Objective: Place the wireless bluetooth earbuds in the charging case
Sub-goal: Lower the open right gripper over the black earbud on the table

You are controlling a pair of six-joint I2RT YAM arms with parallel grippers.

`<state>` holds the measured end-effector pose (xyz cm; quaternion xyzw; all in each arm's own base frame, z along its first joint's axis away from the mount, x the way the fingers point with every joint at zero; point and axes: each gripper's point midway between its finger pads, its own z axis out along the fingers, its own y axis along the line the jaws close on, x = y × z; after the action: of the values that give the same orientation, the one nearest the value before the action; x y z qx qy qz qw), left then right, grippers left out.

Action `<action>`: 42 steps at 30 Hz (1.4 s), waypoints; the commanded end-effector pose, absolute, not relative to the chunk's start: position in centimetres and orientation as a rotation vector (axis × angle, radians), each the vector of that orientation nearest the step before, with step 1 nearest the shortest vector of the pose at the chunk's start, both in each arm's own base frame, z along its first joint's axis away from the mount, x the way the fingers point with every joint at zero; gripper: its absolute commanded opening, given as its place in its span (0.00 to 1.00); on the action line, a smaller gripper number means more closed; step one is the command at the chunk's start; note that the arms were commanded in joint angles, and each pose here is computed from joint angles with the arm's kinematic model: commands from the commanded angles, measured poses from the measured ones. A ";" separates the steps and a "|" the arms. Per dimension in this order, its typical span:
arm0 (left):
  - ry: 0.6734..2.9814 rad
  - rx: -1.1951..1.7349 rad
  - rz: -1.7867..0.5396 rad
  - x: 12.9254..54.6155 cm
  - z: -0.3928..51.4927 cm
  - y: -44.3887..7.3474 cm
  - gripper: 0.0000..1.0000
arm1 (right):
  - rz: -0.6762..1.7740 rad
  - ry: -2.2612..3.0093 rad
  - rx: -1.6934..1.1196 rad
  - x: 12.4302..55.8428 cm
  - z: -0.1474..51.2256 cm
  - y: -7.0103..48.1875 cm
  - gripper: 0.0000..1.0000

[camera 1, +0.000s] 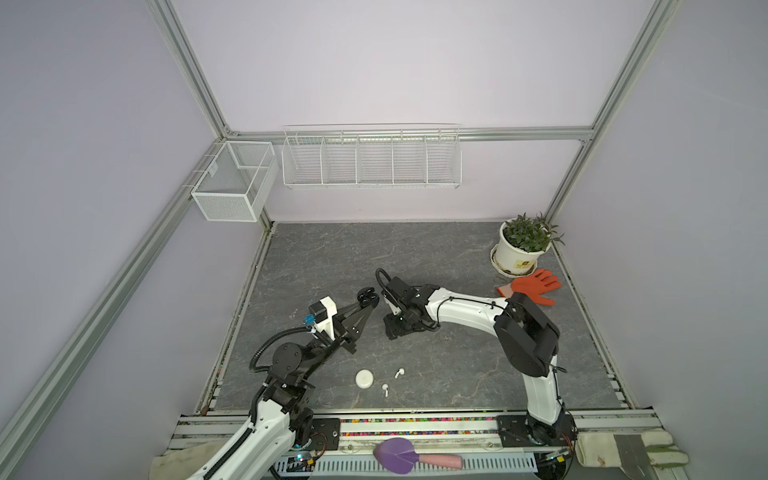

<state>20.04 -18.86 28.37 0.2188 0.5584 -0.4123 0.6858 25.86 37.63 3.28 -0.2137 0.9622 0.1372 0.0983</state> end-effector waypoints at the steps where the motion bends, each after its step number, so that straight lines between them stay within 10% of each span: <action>1: 1.250 0.492 -0.901 20.1 27.9 -18.7 0.00 | 0.220 2.830 -0.676 26.2 2.5 36.5 0.59; 42: 1.245 0.478 -0.893 20.3 28.2 -18.6 0.00 | 0.064 2.774 -0.803 25.6 1.9 37.5 0.32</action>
<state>20.28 -18.66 28.40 0.2119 0.5602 -0.4080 0.6890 25.62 37.77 2.26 -0.2839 0.9492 0.0257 0.1335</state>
